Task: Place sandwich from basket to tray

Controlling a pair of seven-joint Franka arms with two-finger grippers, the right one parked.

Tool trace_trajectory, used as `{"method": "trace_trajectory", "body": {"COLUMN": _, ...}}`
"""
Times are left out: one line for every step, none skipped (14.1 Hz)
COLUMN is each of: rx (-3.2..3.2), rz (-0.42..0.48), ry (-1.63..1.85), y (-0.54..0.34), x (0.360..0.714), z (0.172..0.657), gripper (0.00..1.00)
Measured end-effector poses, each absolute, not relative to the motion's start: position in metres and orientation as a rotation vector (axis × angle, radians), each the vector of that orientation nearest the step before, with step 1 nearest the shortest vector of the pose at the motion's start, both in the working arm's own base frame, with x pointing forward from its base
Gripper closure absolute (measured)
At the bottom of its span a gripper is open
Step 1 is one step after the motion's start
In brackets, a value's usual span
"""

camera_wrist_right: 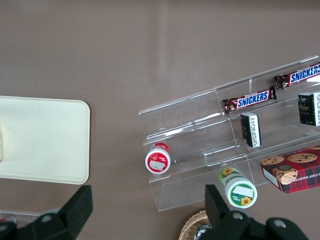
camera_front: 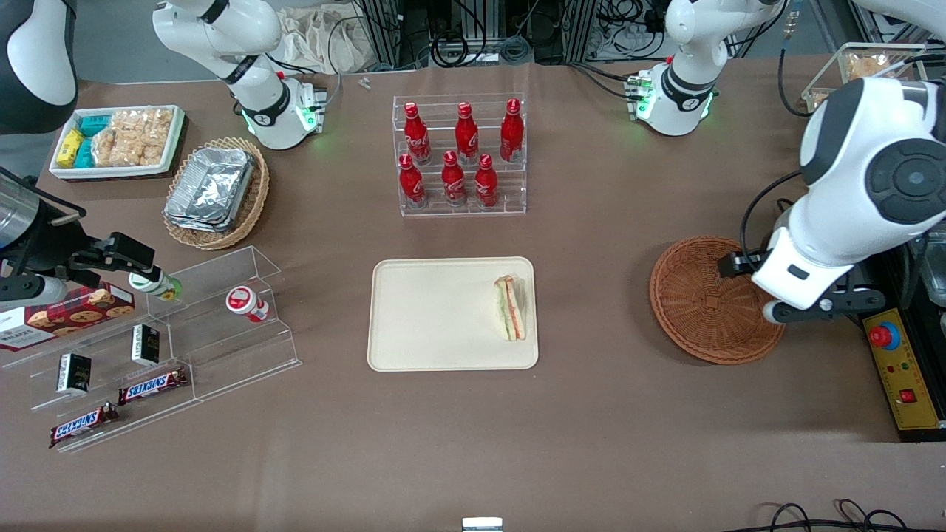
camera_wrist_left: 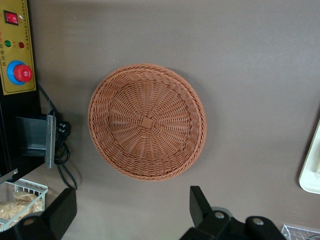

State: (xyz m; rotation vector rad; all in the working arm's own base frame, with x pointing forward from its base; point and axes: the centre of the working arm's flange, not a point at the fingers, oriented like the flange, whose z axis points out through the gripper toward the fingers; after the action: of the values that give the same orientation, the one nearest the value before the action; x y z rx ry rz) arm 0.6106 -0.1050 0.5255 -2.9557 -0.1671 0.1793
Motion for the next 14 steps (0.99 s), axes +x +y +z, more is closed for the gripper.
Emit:
{"method": "trace_trajectory", "body": {"rx": -2.952, "rz": 0.179, "ry": -0.175, "y": -0.103, "x": 0.611, "z": 0.526, "gripper": 0.0}}
{"method": "trace_trajectory", "body": {"rx": -2.947, "rz": 0.183, "ry": -0.189, "y": -0.101, "x": 0.611, "z": 0.525, "gripper": 0.0}}
{"method": "trace_trajectory", "body": {"rx": -2.949, "rz": 0.192, "ry": -0.209, "y": -0.096, "x": 0.612, "z": 0.524, "gripper": 0.0}}
{"method": "trace_trajectory", "body": {"rx": -2.958, "rz": 0.202, "ry": -0.21, "y": -0.088, "x": 0.613, "z": 0.524, "gripper": 0.0}}
{"method": "trace_trajectory", "body": {"rx": -2.969, "rz": 0.206, "ry": -0.204, "y": -0.078, "x": 0.613, "z": 0.527, "gripper": 0.0}}
{"method": "trace_trajectory", "body": {"rx": -2.985, "rz": 0.207, "ry": -0.199, "y": -0.067, "x": 0.613, "z": 0.532, "gripper": 0.0}}
{"method": "trace_trajectory", "body": {"rx": -2.998, "rz": 0.206, "ry": -0.188, "y": -0.057, "x": 0.612, "z": 0.536, "gripper": 0.0}}
{"method": "trace_trajectory", "body": {"rx": -3.004, "rz": 0.201, "ry": -0.172, "y": -0.051, "x": 0.611, "z": 0.54, "gripper": 0.0}}
{"method": "trace_trajectory", "body": {"rx": -3.014, "rz": 0.197, "ry": -0.157, "y": -0.048, "x": 0.611, "z": 0.541, "gripper": 0.0}}
{"method": "trace_trajectory", "body": {"rx": -3.032, "rz": 0.194, "ry": -0.136, "y": -0.046, "x": 0.612, "z": 0.542, "gripper": 0.0}}
{"method": "trace_trajectory", "body": {"rx": -3.058, "rz": 0.191, "ry": -0.108, "y": -0.042, "x": 0.612, "z": 0.542, "gripper": 0.0}}
{"method": "trace_trajectory", "body": {"rx": -3.08, "rz": 0.181, "ry": -0.083, "y": -0.034, "x": 0.613, "z": 0.543, "gripper": 0.0}}
{"method": "trace_trajectory", "body": {"rx": -3.096, "rz": 0.165, "ry": -0.067, "y": -0.027, "x": 0.612, "z": 0.544, "gripper": 0.0}}
{"method": "trace_trajectory", "body": {"rx": -3.105, "rz": 0.145, "ry": -0.061, "y": -0.022, "x": 0.612, "z": 0.545, "gripper": 0.0}}
